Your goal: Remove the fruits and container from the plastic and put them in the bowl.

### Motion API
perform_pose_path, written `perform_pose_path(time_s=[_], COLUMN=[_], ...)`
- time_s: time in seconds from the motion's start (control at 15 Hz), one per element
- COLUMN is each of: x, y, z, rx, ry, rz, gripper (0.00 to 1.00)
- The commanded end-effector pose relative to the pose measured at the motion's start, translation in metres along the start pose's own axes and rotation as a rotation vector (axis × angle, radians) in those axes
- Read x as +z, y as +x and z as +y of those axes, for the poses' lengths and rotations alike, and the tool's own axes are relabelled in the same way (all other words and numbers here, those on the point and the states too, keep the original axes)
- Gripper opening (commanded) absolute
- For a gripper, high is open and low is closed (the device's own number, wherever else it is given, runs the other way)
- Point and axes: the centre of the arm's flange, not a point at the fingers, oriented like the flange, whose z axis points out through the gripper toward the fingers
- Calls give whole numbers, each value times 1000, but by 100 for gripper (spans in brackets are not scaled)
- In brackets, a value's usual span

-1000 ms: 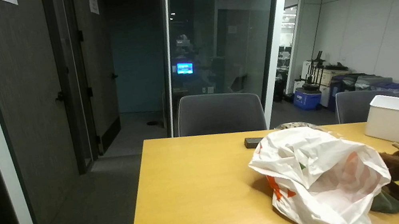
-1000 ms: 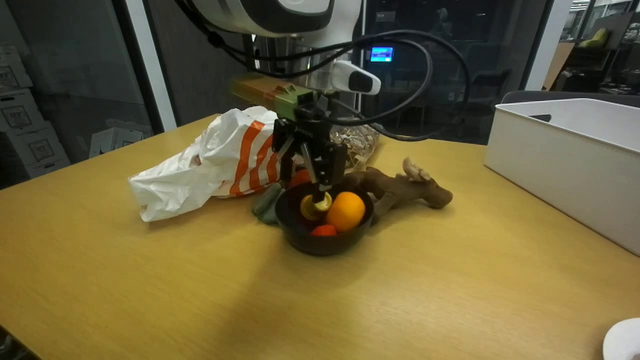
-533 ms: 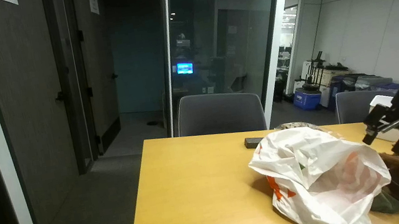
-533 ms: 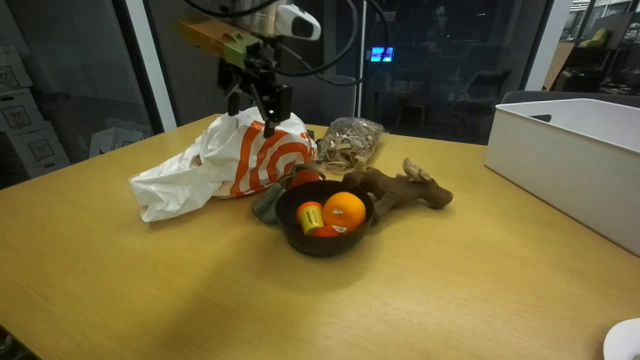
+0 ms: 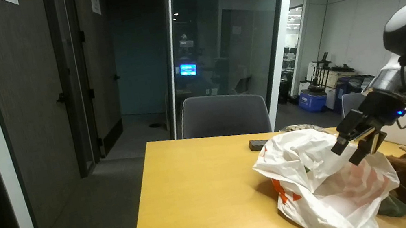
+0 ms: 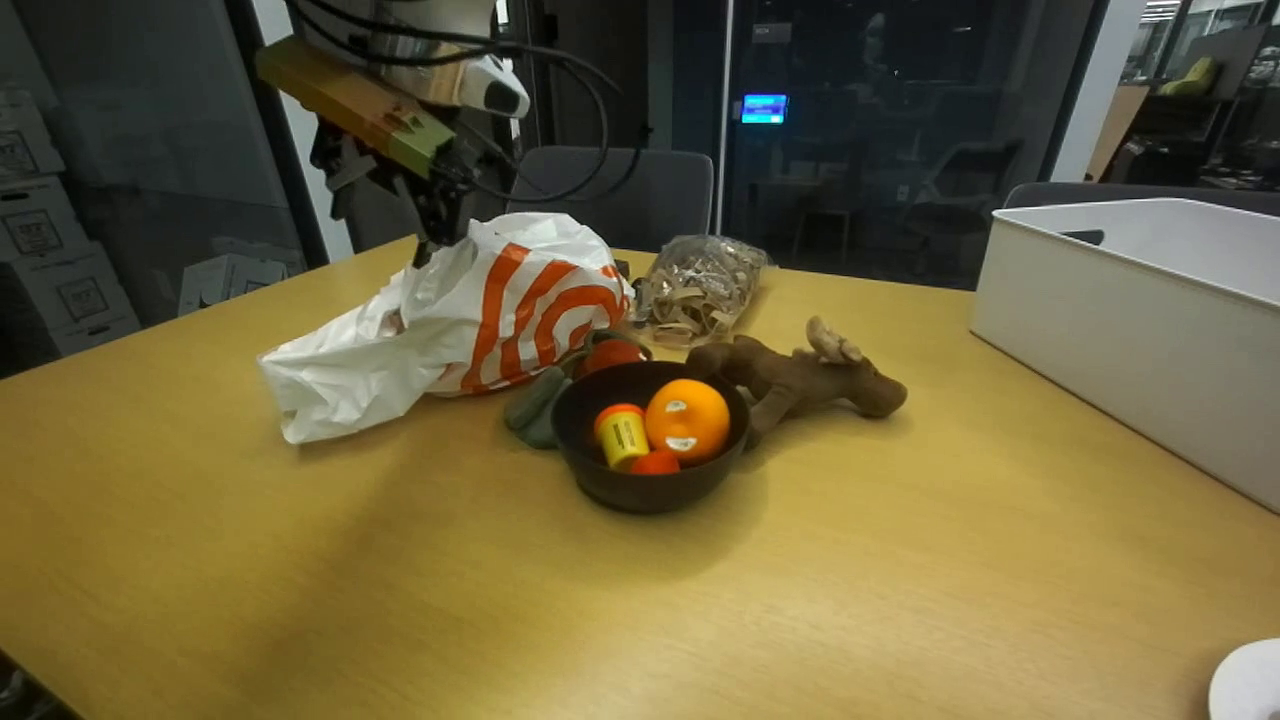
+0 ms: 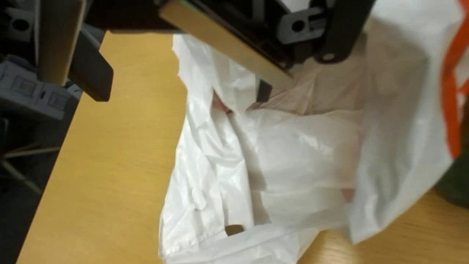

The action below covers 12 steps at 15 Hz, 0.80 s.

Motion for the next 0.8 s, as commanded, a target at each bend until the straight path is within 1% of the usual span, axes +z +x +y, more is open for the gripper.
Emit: perform_pose_path(time_s=[0.0, 0.13, 0.27, 0.47, 0.6, 0.67, 0.73], x=[32, 49, 64, 88, 100, 105, 109], y=[15, 17, 21, 30, 38, 44, 50], z=[6, 14, 22, 27, 29, 31, 32], rx=[-74, -19, -18, 24, 66, 80, 87], ry=[99, 43, 5, -99, -202, -271, -321], rz=[-152, -224, -267, -338, -334, -302, -276], gripper=[100, 100, 100, 100, 100, 100, 100])
